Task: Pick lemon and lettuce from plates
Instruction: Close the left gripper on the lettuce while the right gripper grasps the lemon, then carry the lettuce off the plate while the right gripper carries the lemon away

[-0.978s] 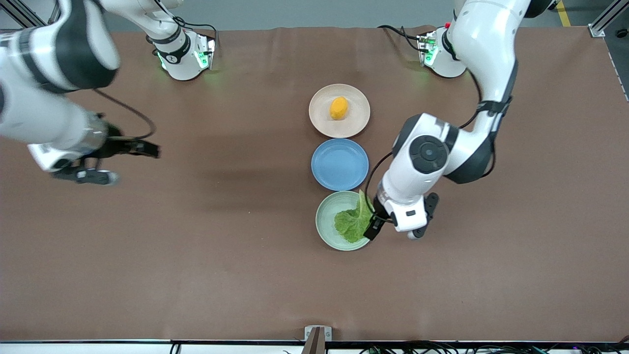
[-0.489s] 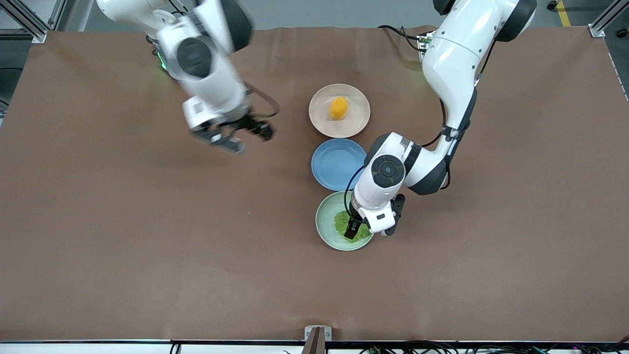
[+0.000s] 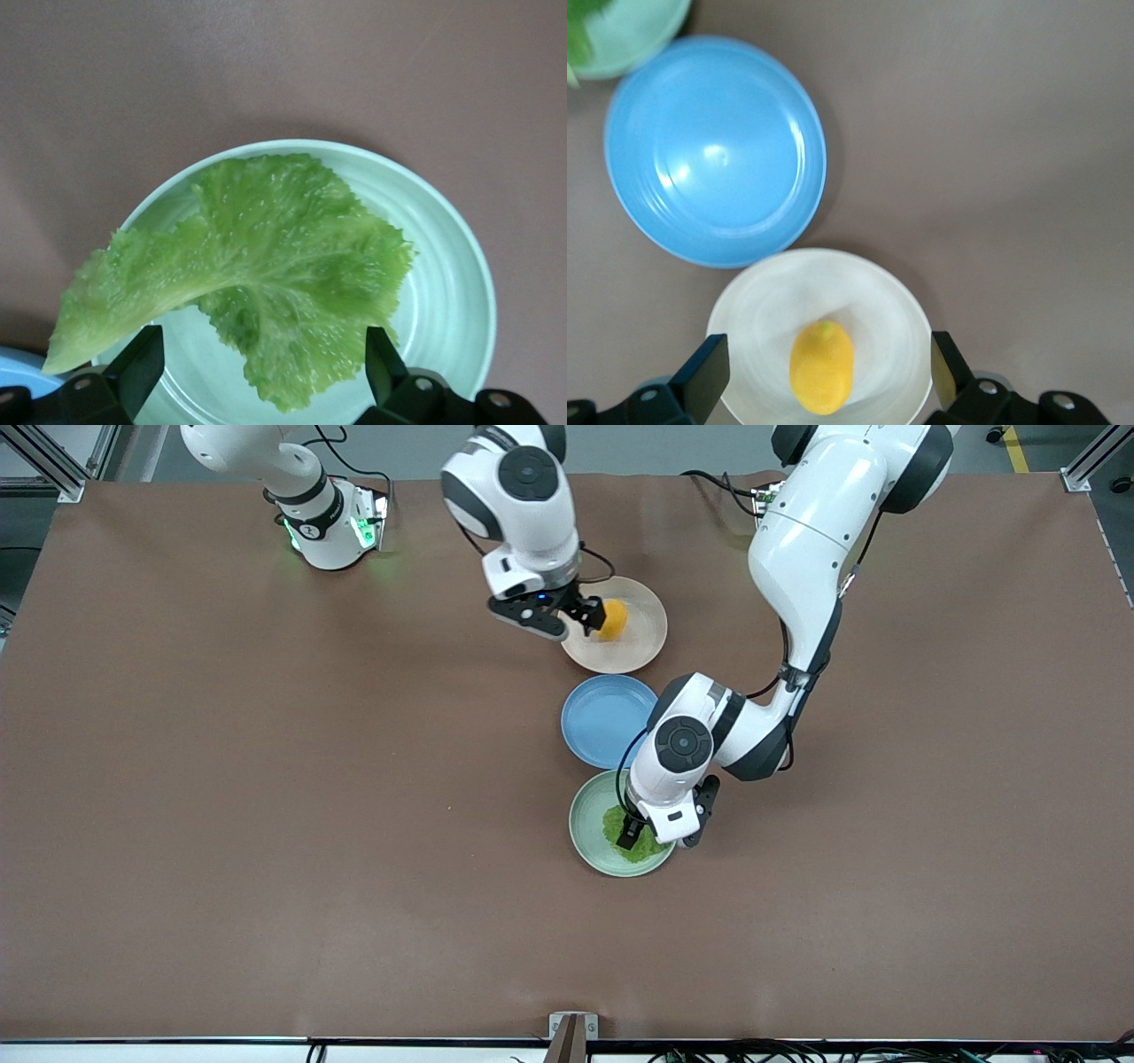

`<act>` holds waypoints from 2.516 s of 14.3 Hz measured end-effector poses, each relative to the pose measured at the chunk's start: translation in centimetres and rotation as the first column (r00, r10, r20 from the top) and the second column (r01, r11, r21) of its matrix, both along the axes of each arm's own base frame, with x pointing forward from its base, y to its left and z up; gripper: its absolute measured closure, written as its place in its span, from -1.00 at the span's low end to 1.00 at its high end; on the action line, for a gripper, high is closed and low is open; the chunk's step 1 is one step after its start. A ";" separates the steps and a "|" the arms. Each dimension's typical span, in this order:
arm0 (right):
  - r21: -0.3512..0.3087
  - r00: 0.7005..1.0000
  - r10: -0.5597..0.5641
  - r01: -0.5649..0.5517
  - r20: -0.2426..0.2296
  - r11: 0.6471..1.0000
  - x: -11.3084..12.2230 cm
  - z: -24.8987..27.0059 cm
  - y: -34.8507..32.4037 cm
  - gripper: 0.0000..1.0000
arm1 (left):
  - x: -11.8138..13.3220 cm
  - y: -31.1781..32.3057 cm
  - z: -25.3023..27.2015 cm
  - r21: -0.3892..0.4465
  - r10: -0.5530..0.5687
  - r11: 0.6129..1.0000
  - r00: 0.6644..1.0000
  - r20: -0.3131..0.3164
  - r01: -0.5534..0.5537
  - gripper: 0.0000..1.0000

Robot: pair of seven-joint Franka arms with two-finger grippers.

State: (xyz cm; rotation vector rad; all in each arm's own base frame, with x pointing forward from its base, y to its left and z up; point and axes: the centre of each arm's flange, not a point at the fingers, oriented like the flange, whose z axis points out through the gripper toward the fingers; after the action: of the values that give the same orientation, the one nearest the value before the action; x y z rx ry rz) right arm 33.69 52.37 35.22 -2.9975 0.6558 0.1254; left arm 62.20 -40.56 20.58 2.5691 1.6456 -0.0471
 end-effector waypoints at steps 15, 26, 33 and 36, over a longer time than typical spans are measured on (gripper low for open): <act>-0.074 0.999 -0.003 0.006 0.046 0.997 -9.2 -12.3 8.1 -1.00 | -0.4 0.0 -1.8 0.012 -0.003 1.000 1.000 -0.021 0.003 0.15; -0.063 0.998 -0.028 0.031 0.057 0.998 -9.5 -14.7 8.9 -0.49 | 0.8 -0.6 2.8 -0.036 0.013 0.999 1.000 0.026 -0.012 0.85; -0.083 0.996 -0.061 0.066 0.065 0.994 -7.7 -13.8 8.5 -0.26 | 2.4 10.0 18.0 -0.052 -0.225 0.974 0.971 -0.076 0.222 0.85; -0.104 0.998 -0.023 0.029 0.060 0.994 -2.6 -9.0 6.2 -0.26 | 1.0 17.2 18.3 -0.086 -0.414 0.910 0.903 -0.114 0.406 0.85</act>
State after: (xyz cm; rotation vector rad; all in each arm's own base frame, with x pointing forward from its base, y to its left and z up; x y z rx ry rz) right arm 31.08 58.59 26.22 -3.0772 0.7161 0.0012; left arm 63.16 -23.38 38.84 2.8683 1.0818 -0.2934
